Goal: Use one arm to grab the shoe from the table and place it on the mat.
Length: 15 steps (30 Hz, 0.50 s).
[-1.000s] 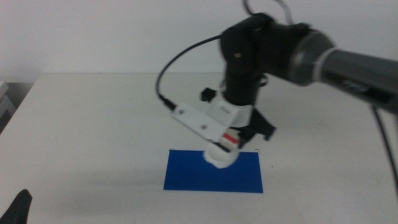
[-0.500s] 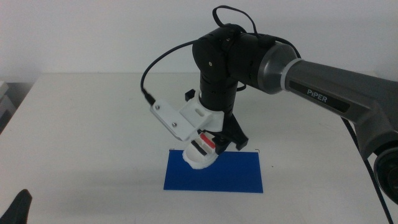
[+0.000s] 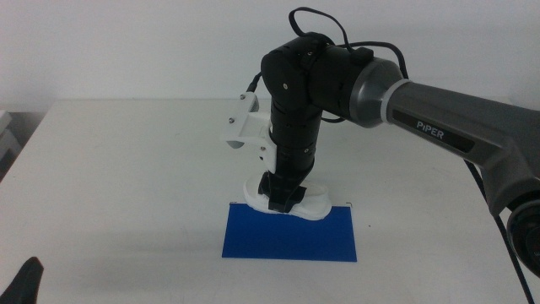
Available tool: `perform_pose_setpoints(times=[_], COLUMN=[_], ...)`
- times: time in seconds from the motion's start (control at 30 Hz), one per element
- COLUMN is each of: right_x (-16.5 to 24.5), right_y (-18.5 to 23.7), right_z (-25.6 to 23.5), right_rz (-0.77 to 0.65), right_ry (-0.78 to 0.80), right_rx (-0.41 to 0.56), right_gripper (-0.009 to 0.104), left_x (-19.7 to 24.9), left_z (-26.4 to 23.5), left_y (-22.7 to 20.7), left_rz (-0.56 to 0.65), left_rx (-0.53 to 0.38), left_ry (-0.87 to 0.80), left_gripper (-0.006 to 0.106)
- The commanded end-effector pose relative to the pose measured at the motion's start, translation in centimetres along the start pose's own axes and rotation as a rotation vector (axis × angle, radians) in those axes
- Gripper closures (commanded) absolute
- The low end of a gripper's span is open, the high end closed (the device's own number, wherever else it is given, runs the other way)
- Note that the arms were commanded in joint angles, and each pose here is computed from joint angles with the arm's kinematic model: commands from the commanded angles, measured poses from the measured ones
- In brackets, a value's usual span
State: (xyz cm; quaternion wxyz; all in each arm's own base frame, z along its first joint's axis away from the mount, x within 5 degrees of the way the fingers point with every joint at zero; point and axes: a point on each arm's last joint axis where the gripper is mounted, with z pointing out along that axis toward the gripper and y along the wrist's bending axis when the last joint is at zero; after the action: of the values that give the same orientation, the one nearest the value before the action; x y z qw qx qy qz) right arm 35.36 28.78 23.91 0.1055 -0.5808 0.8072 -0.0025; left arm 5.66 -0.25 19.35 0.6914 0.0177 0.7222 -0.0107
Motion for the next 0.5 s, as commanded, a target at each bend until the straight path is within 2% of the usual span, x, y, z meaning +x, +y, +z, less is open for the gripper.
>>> perform_pose_setpoints(times=[0.0, 0.23, 0.47], right_x=[0.4, 0.4, 0.1], right_y=[-0.1, -0.2, 0.2], right_z=[-3.9, -3.8, -2.8], right_rz=[0.031, 0.023, -0.035], right_ry=[-0.026, -0.026, -0.028], right_rx=[0.039, 0.049, -0.015], right_gripper=[0.099, 0.099, 0.099], left_x=[-0.6, -0.6, -0.6], left_z=[-0.1, -0.1, -0.1], left_y=[0.0, 0.0, 0.0], left_rz=[-0.014, -0.014, -0.014], left_rx=[-0.001, -0.001, -0.001], left_ry=[-0.085, -0.085, -0.085], left_gripper=[0.007, 0.007, 0.007])
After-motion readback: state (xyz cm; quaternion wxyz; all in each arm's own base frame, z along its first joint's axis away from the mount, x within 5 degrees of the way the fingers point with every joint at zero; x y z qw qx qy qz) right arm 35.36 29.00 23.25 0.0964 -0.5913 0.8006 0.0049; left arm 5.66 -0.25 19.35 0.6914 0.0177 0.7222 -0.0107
